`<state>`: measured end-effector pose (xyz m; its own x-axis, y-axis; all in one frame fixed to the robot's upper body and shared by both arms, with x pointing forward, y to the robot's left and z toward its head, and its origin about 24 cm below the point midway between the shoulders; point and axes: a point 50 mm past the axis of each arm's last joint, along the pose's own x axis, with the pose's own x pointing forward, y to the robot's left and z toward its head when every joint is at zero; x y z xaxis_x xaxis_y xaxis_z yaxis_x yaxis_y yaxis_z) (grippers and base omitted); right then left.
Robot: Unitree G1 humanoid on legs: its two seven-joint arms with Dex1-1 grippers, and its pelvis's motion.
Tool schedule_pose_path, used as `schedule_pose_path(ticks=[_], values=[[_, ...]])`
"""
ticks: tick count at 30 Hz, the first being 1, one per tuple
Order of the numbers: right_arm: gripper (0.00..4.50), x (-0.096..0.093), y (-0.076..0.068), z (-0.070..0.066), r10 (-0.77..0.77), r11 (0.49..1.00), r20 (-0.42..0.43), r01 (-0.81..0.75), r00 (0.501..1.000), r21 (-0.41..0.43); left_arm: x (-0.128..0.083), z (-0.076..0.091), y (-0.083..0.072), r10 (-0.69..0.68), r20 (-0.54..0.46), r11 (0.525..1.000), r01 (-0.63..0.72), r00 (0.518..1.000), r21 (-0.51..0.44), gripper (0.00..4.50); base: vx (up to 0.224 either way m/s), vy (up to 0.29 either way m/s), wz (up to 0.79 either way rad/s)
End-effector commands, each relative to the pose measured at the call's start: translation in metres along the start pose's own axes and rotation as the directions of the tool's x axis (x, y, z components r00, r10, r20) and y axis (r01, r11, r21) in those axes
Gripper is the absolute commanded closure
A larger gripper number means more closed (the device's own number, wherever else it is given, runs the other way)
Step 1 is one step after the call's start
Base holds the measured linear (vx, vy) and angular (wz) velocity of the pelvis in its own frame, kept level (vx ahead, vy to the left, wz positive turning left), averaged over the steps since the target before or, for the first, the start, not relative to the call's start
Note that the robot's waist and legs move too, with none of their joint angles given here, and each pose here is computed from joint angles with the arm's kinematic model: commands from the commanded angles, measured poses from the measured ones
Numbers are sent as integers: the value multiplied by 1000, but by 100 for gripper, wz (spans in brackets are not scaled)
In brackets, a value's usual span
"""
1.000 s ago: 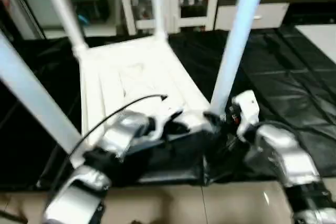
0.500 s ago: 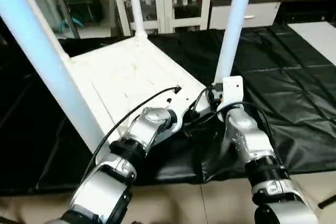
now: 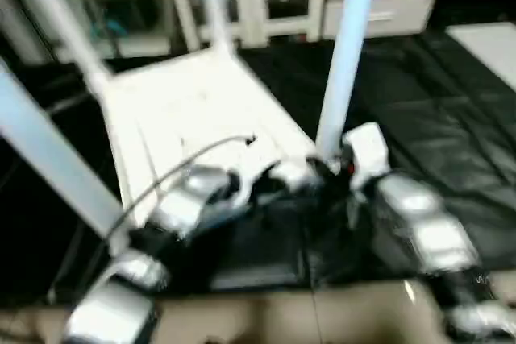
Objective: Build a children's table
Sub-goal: Rotate leg to tighten
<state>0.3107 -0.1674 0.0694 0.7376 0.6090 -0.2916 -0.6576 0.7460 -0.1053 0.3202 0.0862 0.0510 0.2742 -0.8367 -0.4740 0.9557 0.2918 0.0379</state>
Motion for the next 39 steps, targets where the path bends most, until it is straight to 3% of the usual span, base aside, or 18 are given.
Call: schedule_pose_path(ticks=[1,4,10,15,23,33,39], values=[[93,-5,2,4,73,997,9,-72,997,-21,2,-2,-11,-112,-27,993,113,993,23,450,0,0,0],[93,-23,2,-1,213,973,-48,-216,976,-79,-4,-2,-19,-190,-29,982,191,981,14,450,0,0,0],[93,-35,4,-9,394,913,-127,-404,910,-63,-8,-1,-25,-250,-51,968,250,967,12,450,0,0,0],[93,-31,7,-12,439,891,-143,-451,887,-58,-11,0,-23,-230,-55,973,231,972,11,450,0,0,0],[93,-25,6,-13,433,894,-137,-444,891,-60,-13,-1,-22,-221,-62,975,222,973,9,450,0,0,0],[182,-25,9,-17,461,882,-135,-470,877,-36,-11,0,-21,-218,-63,976,219,974,7,450,0,0,0],[187,-27,10,-21,465,881,-142,-473,874,-25,-13,-1,-21,-211,-63,977,212,975,3,450,0,0,0]])
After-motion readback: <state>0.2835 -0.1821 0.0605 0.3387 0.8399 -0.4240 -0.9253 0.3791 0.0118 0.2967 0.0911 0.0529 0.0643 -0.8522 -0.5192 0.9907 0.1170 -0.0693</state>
